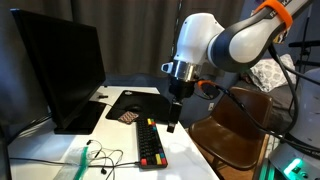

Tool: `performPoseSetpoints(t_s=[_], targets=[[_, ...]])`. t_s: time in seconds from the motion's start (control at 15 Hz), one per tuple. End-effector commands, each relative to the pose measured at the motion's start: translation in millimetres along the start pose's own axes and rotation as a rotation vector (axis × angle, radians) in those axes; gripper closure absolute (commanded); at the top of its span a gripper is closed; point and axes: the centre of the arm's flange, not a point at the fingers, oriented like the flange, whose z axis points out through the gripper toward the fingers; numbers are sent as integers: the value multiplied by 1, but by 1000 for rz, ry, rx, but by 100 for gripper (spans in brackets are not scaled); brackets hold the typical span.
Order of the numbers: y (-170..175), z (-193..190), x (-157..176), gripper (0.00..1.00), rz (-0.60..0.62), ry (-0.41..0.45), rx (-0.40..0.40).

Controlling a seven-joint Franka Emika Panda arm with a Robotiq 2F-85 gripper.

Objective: Put the cushion on the brown chair

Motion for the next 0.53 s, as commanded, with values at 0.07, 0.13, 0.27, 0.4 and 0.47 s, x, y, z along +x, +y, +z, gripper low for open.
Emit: performPoseSetpoints(t_s=[0.07, 0.13, 0.27, 0.4, 0.47], targets=[[-32, 27, -3, 0, -176, -110, 139], [-40, 34, -7, 0, -211, -138, 167], [-53, 46, -14, 0, -289, -192, 220], [-66, 61, -15, 0, -372, -239, 270], [-73, 68, -15, 0, -405, -258, 284]])
